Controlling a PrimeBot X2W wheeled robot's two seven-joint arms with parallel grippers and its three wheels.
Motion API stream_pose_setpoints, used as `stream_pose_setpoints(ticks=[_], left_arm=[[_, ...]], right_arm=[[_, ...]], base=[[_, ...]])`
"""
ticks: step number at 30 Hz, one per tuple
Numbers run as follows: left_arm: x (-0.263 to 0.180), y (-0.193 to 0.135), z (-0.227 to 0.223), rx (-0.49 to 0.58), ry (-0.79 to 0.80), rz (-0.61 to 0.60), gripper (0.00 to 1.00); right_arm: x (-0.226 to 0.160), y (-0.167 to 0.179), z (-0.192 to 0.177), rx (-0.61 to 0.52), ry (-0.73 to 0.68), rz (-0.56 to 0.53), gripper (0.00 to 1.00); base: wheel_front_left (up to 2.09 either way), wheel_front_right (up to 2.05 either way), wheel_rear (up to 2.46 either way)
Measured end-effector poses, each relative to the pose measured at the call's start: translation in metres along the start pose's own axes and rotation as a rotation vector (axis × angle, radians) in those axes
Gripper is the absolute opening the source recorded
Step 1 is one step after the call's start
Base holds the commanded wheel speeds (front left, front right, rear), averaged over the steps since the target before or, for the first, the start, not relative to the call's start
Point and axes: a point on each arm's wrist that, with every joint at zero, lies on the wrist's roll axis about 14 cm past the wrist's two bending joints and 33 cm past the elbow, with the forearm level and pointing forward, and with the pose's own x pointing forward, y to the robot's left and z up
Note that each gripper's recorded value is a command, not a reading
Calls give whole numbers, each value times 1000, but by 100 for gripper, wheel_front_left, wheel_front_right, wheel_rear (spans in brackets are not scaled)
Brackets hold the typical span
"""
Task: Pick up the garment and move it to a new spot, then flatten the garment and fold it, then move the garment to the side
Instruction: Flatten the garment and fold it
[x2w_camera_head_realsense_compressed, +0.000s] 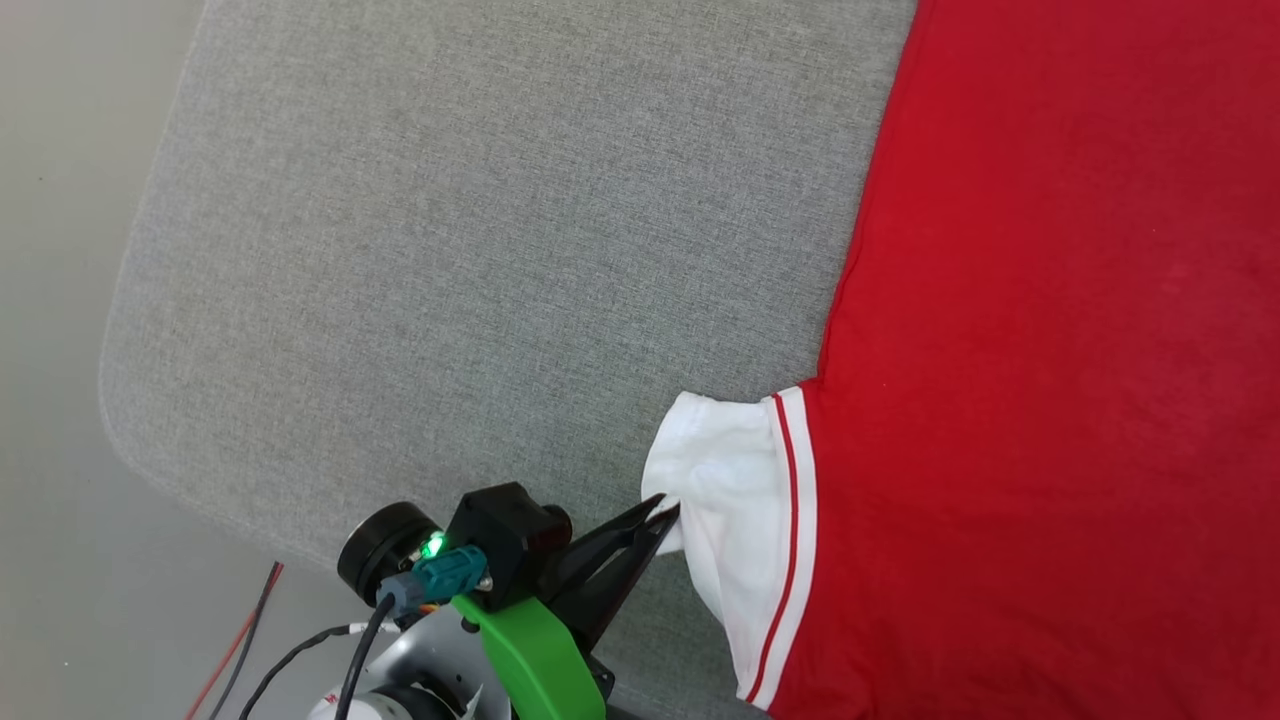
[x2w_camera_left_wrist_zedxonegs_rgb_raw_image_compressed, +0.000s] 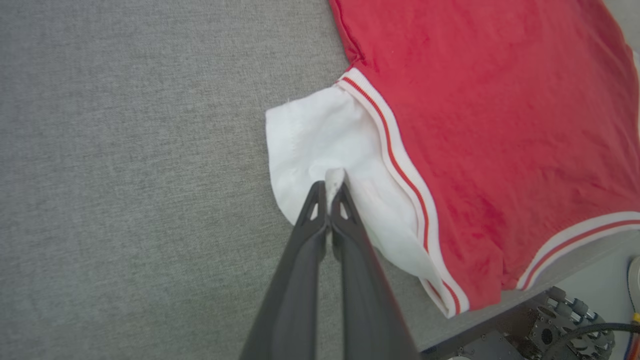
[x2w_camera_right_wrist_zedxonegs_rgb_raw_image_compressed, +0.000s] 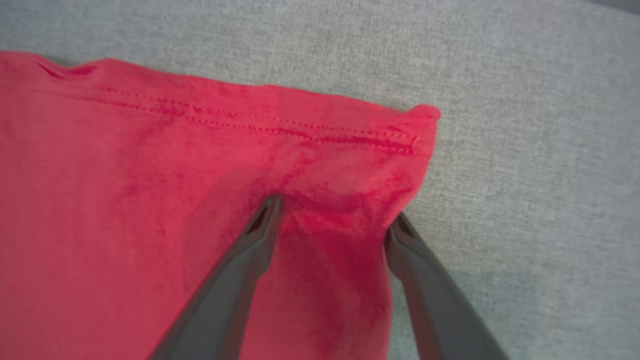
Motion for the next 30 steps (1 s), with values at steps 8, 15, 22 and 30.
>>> stream_pose_setpoints(ticks=[8, 15, 22, 30], left_arm=[[-4, 3, 4, 8, -21, 15, 0], [-12, 3, 12, 48, -57, 28, 0], [-24, -6, 26, 79, -111, 16, 0], [-40, -8, 14, 33, -125, 26, 0]], right_arm=[[-3, 4, -8, -20, 13, 8, 0], [-19, 1, -25, -24, 9, 1, 0], [-49, -20, -69, -8, 31, -25, 0], [-90, -35, -131, 57, 44, -33, 0]], base=[[0, 0, 0], [0, 0, 0], [0, 0, 0], [0, 0, 0]])
